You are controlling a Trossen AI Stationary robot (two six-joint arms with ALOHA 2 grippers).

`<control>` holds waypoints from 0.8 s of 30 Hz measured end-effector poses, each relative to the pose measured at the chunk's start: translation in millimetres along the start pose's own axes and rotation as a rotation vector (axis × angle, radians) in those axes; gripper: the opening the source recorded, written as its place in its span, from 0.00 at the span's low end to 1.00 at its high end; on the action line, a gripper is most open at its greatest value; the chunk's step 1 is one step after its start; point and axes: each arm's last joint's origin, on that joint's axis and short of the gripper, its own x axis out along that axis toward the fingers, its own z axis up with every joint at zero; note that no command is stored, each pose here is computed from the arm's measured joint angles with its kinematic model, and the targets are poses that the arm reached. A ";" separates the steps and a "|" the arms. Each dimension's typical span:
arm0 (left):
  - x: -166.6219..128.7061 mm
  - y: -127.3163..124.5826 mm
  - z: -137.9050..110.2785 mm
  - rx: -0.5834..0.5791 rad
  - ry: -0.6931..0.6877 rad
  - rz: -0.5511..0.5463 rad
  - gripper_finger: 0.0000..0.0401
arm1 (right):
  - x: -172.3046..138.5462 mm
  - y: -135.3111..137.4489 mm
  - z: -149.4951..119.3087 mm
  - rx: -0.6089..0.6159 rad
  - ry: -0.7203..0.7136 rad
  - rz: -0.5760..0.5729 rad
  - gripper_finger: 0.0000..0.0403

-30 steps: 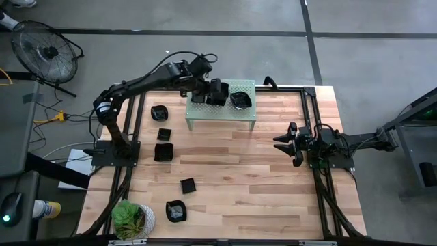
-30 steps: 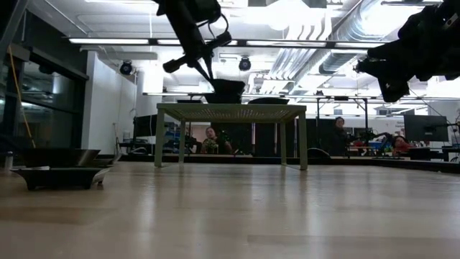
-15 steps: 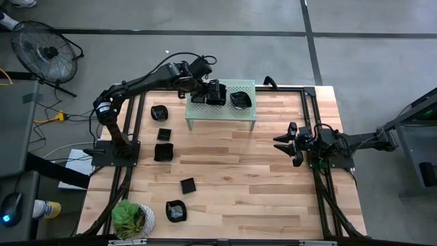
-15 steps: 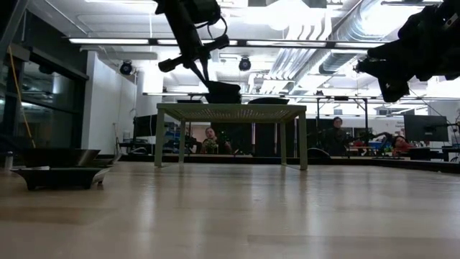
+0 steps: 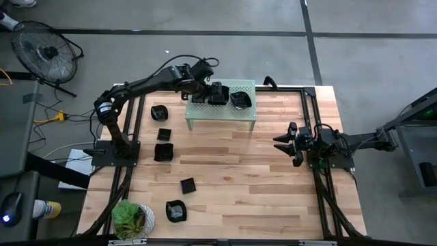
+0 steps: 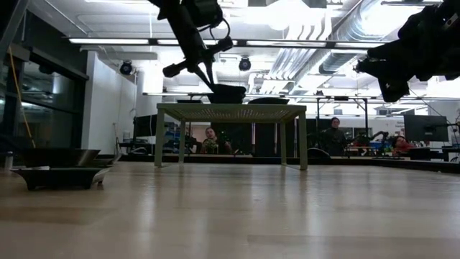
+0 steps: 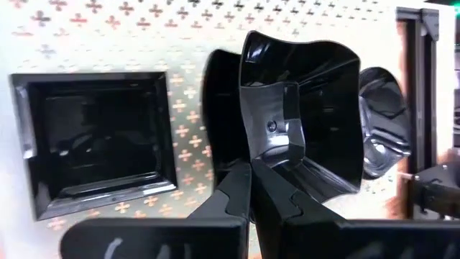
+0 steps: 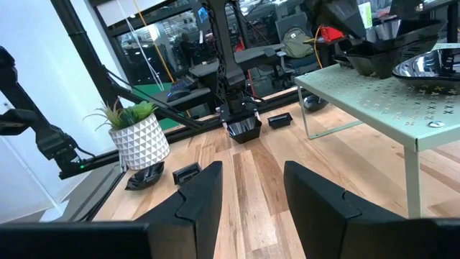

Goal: Pick & Place Mini shaped plates
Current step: Stack the wave square shaped plate on top of the wave square shaped plate on the shelf

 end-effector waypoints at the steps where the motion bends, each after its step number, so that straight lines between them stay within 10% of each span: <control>1: 0.4 0.2 -0.2 0.000 0.001 0.000 0.00 | 0.0 0.0 0.0 0.000 0.000 0.000 0.36; 24: 1.2 -3.3 0.6 0.106 0.000 -0.048 0.29 | 0.0 0.0 0.0 0.000 0.000 0.000 0.36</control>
